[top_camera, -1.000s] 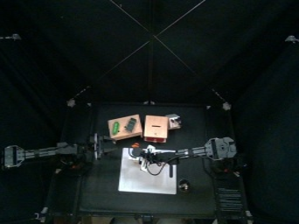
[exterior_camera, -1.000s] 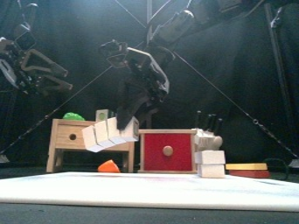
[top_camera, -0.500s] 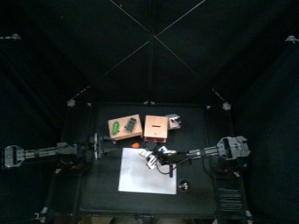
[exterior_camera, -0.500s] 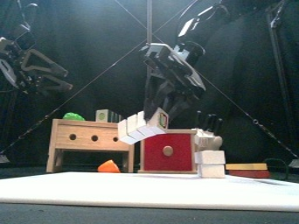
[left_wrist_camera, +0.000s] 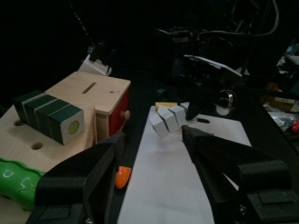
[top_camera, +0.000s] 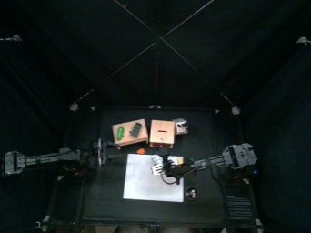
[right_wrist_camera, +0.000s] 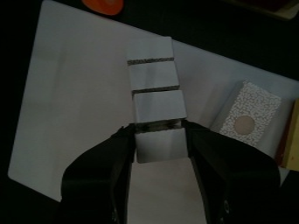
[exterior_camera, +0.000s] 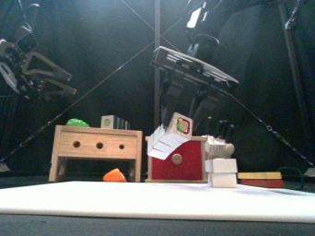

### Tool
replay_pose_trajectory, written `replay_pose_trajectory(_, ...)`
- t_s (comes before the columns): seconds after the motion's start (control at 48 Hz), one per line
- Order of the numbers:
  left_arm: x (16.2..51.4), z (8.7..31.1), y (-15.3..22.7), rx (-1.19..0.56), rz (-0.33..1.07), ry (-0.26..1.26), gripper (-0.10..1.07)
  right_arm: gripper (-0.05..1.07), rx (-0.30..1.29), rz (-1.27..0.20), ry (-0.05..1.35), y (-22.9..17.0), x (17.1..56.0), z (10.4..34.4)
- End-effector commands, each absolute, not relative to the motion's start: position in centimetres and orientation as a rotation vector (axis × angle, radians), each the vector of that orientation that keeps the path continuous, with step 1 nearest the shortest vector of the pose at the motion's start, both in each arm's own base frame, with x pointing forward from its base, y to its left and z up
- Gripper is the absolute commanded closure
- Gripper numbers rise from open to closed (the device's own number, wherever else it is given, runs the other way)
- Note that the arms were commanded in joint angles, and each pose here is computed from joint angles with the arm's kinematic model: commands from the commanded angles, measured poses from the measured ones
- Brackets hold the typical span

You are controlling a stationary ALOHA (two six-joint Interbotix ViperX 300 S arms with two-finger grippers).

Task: Place white sushi roll in middle of cutting board

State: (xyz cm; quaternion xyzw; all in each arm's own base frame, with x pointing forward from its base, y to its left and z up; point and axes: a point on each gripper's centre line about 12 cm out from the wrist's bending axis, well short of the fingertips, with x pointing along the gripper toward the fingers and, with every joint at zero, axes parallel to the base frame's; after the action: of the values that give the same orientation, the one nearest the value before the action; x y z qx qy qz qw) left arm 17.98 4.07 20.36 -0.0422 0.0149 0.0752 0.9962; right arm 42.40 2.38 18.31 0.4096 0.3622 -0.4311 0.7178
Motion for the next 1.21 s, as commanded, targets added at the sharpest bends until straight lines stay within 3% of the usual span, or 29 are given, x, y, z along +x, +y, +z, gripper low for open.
replay_pose_trajectory(0.0, 18.2, 20.9, 4.2, -0.083, 0.15, 0.013, 0.07, 0.3, 0.968, -0.963, 0.764, 3.2, 43.2, 19.3)
replay_pose_trajectory(0.104, 18.2, 20.9, 4.2, -0.085, 0.151, 0.016, 0.07, 0.3, 1.066, -1.201, 0.719, 5.0, 43.0, 17.0)
replay_pose_trajectory(0.167, 18.2, 20.9, 4.2, -0.084, 0.15, 0.014, 0.07, 0.3, 1.096, -1.254, 0.655, 6.5, 43.1, 16.7)
replay_pose_trajectory(0.354, 18.3, 21.0, 4.2, -0.08, 0.151, 0.013, 0.07, 0.3, 1.195, -1.256, 0.678, 9.8, 44.5, 15.9)
replay_pose_trajectory(0.542, 18.2, 21.0, 4.2, -0.081, 0.15, 0.012, 0.07, 0.27, 1.192, -1.234, 0.676, 10.0, 45.4, 14.8)
replay_pose_trajectory(0.75, 18.3, 21.0, 4.2, -0.08, 0.149, 0.012, 0.07, 0.04, 1.188, -1.207, 0.68, 9.9, 45.4, 14.0)
replay_pose_trajectory(1.042, 18.3, 21.0, 4.1, -0.081, 0.147, 0.012, 0.07, 0.02, 1.102, -1.149, 0.616, 8.5, 44.6, 18.9)
replay_pose_trajectory(1.188, 18.3, 20.9, 4.1, -0.082, 0.146, 0.015, 0.07, 0.02, 1.068, -1.101, 0.538, 6.8, 42.2, 22.3)
